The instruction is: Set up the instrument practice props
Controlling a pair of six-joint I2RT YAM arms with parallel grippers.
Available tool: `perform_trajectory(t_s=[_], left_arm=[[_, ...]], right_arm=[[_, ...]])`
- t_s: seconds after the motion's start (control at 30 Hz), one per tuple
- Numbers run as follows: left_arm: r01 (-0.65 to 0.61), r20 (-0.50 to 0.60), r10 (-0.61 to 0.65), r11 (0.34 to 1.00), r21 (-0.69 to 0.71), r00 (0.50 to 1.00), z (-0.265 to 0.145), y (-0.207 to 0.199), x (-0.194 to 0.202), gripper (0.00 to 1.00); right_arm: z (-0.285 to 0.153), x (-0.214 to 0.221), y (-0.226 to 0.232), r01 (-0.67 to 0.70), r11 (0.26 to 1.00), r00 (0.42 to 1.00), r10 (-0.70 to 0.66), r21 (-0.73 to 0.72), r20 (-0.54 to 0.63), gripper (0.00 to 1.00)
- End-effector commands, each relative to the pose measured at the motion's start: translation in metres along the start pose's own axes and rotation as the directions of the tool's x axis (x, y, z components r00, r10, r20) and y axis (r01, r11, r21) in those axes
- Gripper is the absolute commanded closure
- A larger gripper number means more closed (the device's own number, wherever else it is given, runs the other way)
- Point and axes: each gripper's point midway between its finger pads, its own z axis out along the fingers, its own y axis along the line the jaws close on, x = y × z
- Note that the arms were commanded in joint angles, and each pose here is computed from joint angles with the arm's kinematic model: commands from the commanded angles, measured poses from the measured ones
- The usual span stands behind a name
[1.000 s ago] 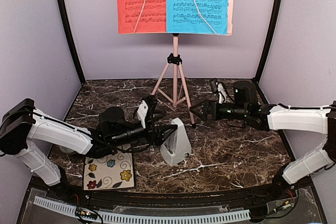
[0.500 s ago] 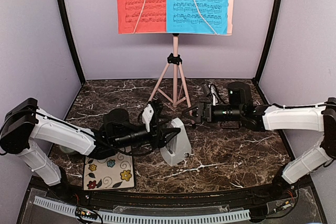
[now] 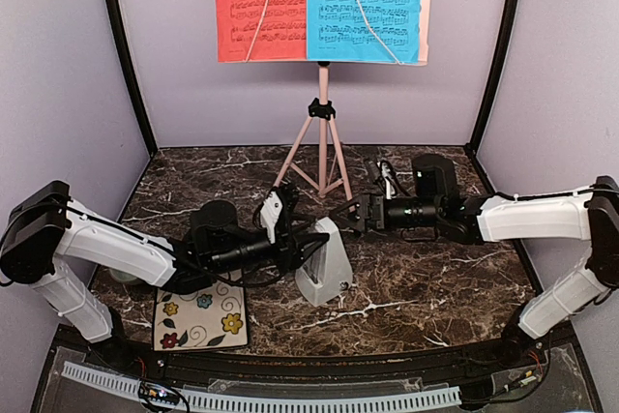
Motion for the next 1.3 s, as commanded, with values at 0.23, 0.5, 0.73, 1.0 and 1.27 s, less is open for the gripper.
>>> perform_trajectory(t_s=[0.23, 0.5, 0.73, 1.0, 1.27], left_arm=[[-0.008, 0.036, 0.008, 1.000, -0.009, 0.999, -0.012, 0.000, -0.007, 0.48], [-0.014, 0.048, 0.014, 1.000, -0.009, 0.999, -0.010, 0.000, -0.012, 0.49], [-0.010, 0.066, 0.011, 1.000, -0.012, 0.998, -0.010, 0.000, -0.018, 0.46], [-0.012, 0.072, 0.013, 1.000, -0.009, 0.997, -0.008, -0.001, -0.021, 0.47], [-0.009, 0.086, 0.009, 1.000, 0.001, 0.996, -0.005, -0.003, -0.026, 0.47]], right_arm=[[0.011, -0.007, 0.022, 0.026, 0.997, 1.000, -0.024, -0.074, 0.016, 0.01], [0.012, 0.000, 0.014, 0.019, 0.998, 1.000, -0.019, -0.057, 0.006, 0.02], [0.015, 0.010, 0.005, -0.003, 0.999, 1.000, 0.003, -0.054, -0.007, 0.03], [0.017, 0.019, -0.002, -0.019, 0.999, 1.000, 0.018, -0.045, -0.019, 0.03], [0.018, 0.024, -0.010, -0.021, 1.000, 1.000, 0.020, -0.022, -0.022, 0.03]])
